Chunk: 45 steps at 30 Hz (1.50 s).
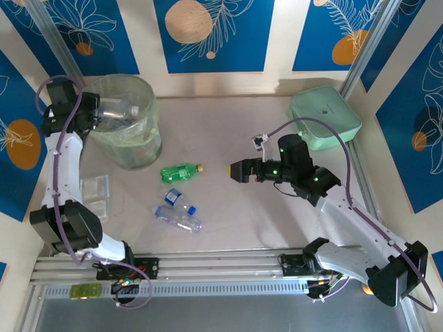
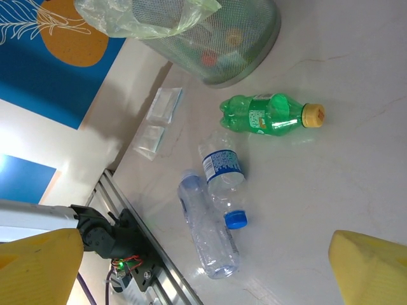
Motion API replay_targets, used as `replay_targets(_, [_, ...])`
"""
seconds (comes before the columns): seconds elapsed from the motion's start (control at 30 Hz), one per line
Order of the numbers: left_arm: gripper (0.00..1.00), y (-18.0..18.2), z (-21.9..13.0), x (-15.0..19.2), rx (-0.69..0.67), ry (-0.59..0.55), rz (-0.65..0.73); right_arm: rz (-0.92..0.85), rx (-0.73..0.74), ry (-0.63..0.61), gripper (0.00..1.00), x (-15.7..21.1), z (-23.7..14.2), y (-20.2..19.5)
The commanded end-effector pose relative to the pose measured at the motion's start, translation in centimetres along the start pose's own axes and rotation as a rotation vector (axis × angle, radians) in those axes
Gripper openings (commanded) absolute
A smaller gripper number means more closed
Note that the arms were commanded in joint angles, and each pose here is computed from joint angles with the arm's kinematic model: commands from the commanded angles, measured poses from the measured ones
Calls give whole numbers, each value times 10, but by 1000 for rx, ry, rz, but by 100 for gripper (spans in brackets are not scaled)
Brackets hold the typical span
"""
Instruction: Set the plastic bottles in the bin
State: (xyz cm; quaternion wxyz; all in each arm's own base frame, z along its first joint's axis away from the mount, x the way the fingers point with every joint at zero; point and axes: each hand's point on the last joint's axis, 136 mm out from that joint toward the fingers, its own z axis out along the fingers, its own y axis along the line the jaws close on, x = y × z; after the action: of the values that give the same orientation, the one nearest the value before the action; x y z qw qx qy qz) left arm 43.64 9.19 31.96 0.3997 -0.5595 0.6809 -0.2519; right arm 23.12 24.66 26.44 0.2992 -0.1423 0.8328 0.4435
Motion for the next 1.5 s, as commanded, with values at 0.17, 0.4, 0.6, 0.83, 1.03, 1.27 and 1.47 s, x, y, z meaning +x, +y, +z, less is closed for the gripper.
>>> replay_targets(0.17, [25, -13, 13, 2, -7, 64, 105, -13, -35, -4, 99, -5, 1, 9])
replay_targets(0.4, [52, -17, 21, 29, 12, 152, 188, -12, -38, 3, 99, -4, 5, 9])
replay_targets(0.6, [72, -33, -8, 21, 39, 113, 200, -24, -51, 5, 99, -7, 7, 15])
replay_targets(0.83, [73, -48, -50, -14, 62, -43, 242, -31, -64, 12, 99, -5, 11, 19])
replay_targets(1.03, [64, -38, -70, -34, -17, -162, 336, -35, -60, 15, 99, 0, 11, 17])
replay_targets(1.27, [51, -88, -32, 24, 159, 46, 558, -30, -65, 43, 99, 6, 19, 13])
replay_targets(1.47, [50, -108, 4, 55, 246, 156, 606, -32, -69, 66, 99, 10, 26, 12])
